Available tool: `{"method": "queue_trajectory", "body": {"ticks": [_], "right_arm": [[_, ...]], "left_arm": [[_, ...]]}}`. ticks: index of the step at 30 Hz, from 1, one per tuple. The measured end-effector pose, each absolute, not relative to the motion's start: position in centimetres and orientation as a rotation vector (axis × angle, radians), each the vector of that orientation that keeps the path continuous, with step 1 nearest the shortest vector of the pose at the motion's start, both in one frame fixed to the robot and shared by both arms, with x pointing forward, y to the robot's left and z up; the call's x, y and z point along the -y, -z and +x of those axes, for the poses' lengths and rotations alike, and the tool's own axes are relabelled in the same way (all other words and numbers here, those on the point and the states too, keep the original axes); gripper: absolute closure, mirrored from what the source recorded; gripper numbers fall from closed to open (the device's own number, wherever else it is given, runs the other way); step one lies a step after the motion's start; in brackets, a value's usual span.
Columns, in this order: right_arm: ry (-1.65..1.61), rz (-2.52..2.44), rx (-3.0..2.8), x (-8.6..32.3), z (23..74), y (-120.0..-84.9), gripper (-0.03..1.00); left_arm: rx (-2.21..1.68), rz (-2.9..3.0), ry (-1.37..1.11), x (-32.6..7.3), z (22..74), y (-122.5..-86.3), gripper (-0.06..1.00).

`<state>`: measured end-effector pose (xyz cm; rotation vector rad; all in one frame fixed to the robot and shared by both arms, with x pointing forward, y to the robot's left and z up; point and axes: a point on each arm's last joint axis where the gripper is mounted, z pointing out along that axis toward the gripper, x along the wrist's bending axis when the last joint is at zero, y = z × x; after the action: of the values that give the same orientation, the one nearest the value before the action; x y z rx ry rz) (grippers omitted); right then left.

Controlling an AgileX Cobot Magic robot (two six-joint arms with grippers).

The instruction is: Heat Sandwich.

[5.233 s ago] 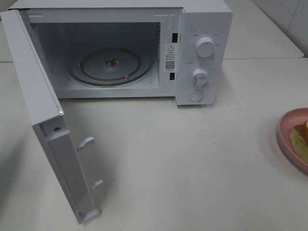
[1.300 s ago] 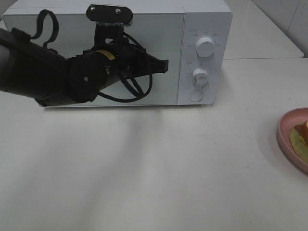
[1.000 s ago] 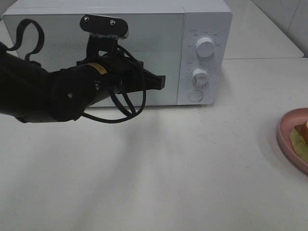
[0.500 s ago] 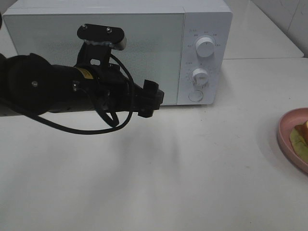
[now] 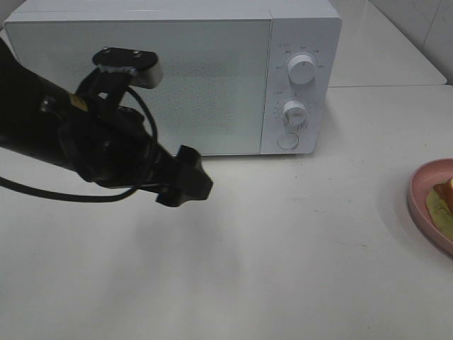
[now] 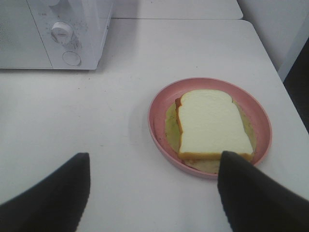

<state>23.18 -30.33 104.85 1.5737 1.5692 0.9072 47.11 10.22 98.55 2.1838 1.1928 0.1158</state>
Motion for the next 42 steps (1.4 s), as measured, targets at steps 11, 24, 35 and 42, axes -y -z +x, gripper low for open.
{"method": "queue_trajectory", "body": {"ticks": [11, 24, 35, 42], "right_arm": [[-0.907, 1.574, -1.569, 30.3, 23.2, -104.9, 0.25], [-0.907, 1.574, -1.569, 30.3, 23.2, -104.9, 0.25], [-0.907, 1.574, -1.569, 30.3, 23.2, -104.9, 0.25], [-0.907, 1.574, -1.569, 30.3, 23.2, -104.9, 0.25]], "left_arm": [[-1.551, 2.103, 0.010, -20.5, 47.6, -102.1, -0.02], [-1.870, 1.865, -0.108, -29.3, 45.0, -105.8, -0.02], [-1.918, 1.830, -0.254, -30.1, 40.4, -106.4, -0.02], [-1.867, 1.809, -0.350, -29.7, 36.3, -105.8, -0.02]]}}
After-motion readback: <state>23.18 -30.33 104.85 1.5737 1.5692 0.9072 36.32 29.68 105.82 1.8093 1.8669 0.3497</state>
